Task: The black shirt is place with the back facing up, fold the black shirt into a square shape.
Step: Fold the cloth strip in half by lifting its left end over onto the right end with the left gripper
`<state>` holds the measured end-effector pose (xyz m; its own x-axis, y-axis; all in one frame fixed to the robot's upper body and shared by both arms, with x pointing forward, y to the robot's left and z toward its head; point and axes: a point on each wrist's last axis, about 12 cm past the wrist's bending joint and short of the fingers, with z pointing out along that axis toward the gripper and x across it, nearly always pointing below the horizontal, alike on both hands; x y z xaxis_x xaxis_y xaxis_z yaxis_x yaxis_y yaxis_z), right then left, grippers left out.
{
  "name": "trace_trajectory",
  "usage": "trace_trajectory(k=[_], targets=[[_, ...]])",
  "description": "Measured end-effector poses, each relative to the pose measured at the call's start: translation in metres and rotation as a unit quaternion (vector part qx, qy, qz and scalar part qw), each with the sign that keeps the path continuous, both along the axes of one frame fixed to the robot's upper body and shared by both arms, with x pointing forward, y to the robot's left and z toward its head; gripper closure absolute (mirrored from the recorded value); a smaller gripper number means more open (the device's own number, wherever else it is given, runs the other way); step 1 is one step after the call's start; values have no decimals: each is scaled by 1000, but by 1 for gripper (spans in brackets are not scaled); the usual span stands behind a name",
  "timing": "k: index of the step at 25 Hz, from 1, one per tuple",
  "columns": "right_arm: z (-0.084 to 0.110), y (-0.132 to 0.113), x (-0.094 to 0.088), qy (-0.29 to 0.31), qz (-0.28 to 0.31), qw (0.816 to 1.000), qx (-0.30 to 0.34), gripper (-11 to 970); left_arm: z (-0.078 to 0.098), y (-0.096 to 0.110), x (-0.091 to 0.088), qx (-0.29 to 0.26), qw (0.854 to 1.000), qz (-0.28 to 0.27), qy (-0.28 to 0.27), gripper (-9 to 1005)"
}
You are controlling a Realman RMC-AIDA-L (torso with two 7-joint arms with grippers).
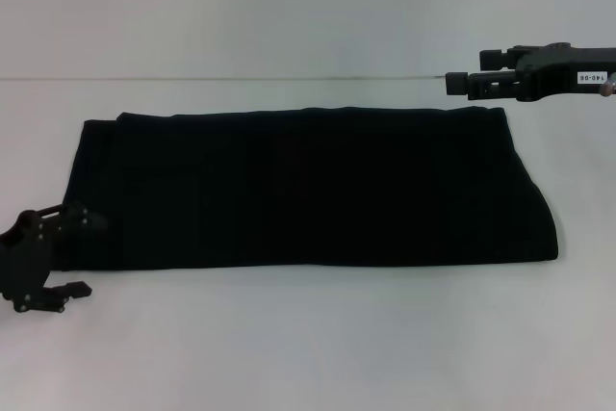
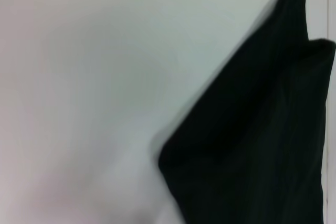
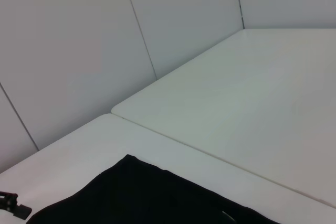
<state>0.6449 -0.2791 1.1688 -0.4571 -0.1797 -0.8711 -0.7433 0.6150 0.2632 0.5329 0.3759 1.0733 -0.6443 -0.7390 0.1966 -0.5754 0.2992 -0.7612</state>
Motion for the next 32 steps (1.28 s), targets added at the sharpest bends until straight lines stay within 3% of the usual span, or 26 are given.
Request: trace_trajectory(k=[32], targets=[[-3,0,-1,1,-6,1000,0,28,-9,2,6,17,999,30,-2,45]])
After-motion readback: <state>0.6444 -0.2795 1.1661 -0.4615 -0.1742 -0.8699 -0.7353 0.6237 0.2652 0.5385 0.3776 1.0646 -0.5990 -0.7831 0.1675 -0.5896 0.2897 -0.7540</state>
